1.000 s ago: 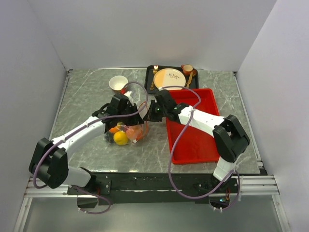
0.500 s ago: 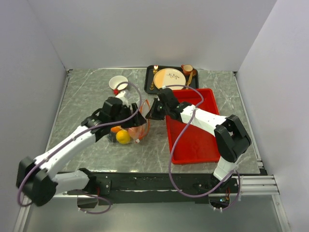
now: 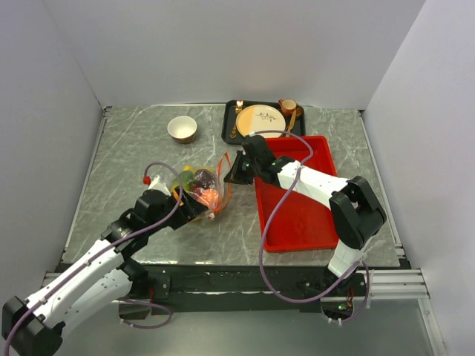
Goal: Place the food in the zip-top bag and seal the zipper
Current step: Adjust the zipper food storage bag at the center of the board.
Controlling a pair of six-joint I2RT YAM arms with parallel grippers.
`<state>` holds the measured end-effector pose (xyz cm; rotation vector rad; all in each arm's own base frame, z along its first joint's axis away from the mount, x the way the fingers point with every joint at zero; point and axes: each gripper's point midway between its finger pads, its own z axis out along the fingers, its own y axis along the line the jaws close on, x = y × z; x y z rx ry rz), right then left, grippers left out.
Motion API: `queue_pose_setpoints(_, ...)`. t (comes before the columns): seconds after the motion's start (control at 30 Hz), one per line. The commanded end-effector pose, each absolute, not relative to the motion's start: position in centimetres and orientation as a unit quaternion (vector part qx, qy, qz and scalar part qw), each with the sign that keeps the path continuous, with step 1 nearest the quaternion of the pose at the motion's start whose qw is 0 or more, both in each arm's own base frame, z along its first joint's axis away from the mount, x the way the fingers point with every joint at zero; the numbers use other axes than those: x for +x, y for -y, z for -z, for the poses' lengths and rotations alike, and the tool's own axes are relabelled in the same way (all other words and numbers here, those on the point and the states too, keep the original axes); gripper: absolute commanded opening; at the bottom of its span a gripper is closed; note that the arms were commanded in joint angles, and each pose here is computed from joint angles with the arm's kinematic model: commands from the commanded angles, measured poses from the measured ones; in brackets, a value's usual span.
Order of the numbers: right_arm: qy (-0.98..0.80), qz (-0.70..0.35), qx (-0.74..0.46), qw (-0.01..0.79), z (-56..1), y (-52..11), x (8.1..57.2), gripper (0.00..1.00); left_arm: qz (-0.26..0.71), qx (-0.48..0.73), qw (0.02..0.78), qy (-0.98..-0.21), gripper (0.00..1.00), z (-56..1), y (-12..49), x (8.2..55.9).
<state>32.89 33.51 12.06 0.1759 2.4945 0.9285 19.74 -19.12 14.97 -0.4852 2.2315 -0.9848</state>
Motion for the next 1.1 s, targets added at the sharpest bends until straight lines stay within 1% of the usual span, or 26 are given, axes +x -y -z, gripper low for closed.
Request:
queue_pose_setpoints(0.0,-0.893,-0.354,0.069,0.268,-15.1,-33.5,34.3,0.00,0.479,-0.285,0.309,-0.771,0.72,-17.7,20.3,20.4)
queue_pose_setpoints(0.2,-0.893,-0.354,0.067,0.271,-15.4,-33.5,34.3,0.00,0.503,-0.329,0.278,-0.750,0.72,-16.5,21.1,20.8)
queue_pose_setpoints(0.27,-0.892,-0.354,0.069,0.272,-15.4,-33.4,34.4,0.00,0.498,-0.343,0.264,-0.752,0.71,-15.3,21.2,20.9)
queue_pose_setpoints(0.3,-0.892,-0.354,0.069,0.272,-15.4,-33.4,34.4,0.00,0.515,-0.340,0.267,-0.740,0.69,-16.1,21.7,21.1)
queue_pose_setpoints(0.43,-0.892,-0.357,0.067,0.270,-15.5,-33.5,34.3,0.00,0.504,-0.376,0.267,-0.731,0.63,-15.0,21.1,21.7)
queue_pose_setpoints(0.57,-0.892,-0.359,0.063,0.268,-15.5,-33.6,34.1,0.00,0.517,-0.398,0.269,-0.709,0.56,-14.8,20.6,21.9)
queue_pose_setpoints(0.7,-0.891,-0.359,0.062,0.270,-15.7,-33.5,34.1,0.00,0.521,-0.402,0.260,-0.707,0.53,-14.4,20.8,21.9)
queue_pose_setpoints(0.83,-0.892,-0.357,0.062,0.270,-15.6,-33.4,34.2,0.00,0.521,-0.399,0.248,-0.712,0.53,-14.0,21.3,21.8)
queue_pose_setpoints(0.93,-0.891,-0.359,0.061,0.270,-15.7,-33.5,34.2,0.00,0.530,-0.403,0.249,-0.703,0.50,-14.2,21.3,22.0)
queue_pose_setpoints(1.03,-0.892,-0.359,0.061,0.269,-15.7,-33.5,34.1,0.00,0.534,-0.406,0.249,-0.699,0.46,-14.3,21.3,22.1)
queue_pose_setpoints(1.07,-0.891,-0.360,0.059,0.270,-15.7,-33.5,34.1,0.00,0.533,-0.407,0.247,-0.699,0.42,-14.2,21.4,22.1)
